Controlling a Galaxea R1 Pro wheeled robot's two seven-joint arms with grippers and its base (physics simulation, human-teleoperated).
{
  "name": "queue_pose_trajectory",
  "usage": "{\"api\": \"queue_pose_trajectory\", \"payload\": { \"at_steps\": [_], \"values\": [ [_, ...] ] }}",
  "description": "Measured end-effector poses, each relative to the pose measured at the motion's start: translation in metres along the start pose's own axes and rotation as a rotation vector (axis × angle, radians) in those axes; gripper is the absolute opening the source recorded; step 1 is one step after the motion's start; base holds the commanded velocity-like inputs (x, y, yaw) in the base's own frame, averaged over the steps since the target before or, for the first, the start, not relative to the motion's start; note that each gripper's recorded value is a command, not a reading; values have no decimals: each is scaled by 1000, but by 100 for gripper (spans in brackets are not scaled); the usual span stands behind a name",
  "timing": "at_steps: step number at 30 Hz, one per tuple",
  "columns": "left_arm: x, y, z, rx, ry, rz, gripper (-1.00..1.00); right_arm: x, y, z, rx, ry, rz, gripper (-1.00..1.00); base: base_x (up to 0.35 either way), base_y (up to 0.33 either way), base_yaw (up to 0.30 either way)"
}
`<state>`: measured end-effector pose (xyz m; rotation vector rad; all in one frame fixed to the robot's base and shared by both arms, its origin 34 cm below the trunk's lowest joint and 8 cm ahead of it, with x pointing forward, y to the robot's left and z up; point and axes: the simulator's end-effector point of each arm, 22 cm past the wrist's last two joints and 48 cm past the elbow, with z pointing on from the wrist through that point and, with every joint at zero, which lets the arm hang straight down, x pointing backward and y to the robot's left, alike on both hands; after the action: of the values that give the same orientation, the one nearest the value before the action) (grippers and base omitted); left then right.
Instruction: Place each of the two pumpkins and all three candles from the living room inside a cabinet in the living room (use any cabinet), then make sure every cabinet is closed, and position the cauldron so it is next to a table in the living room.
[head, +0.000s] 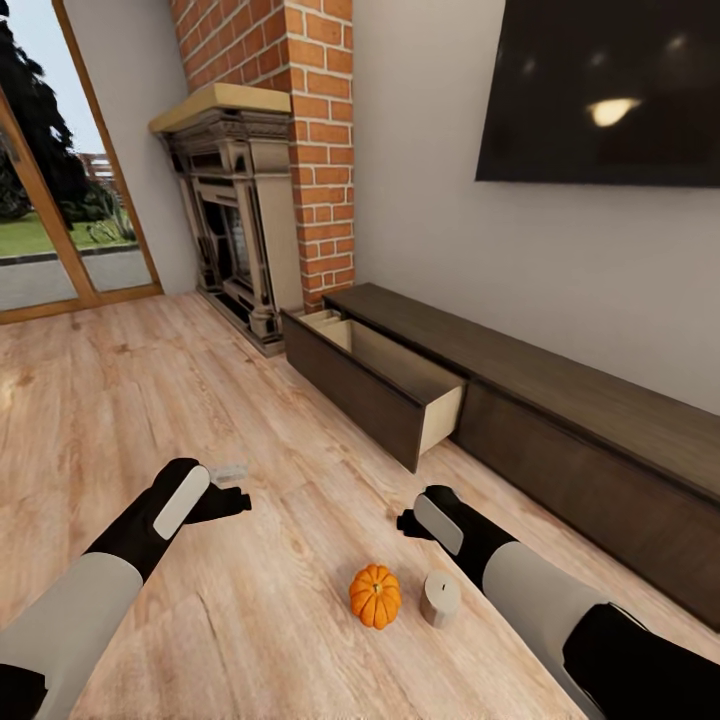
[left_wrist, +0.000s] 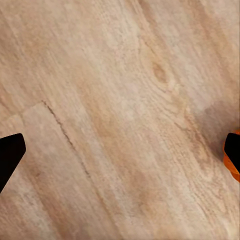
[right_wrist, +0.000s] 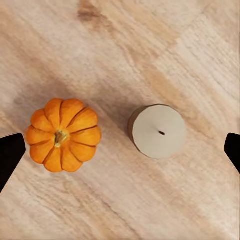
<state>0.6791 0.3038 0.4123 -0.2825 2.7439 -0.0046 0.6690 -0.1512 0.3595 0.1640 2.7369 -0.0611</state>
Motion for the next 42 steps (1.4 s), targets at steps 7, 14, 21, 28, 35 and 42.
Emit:
{"api": "queue_pose_trajectory", "payload": {
  "at_steps": [7,14,21,28,35,42],
  "values": [
    [9,0,15,-2,28,3,100,11,-3,15,7,30,-1,100,0,0,0],
    [19,1,30,-5,55,5,100,23,-14,32,28,64,0,100,0,0,0],
    [29,2,45,-9,83,6,100,33,-30,48,42,100,36,100,0,0,0],
    [39,3,60,-15,111,7,100,42,-36,61,34,142,102,100,0,0,0],
    [44,4,66,-18,123,7,100,46,-42,68,41,152,115,100,0,0,0],
    [44,5,66,-18,123,6,100,45,-54,70,53,148,124,100,0,0,0]
  ]
}}
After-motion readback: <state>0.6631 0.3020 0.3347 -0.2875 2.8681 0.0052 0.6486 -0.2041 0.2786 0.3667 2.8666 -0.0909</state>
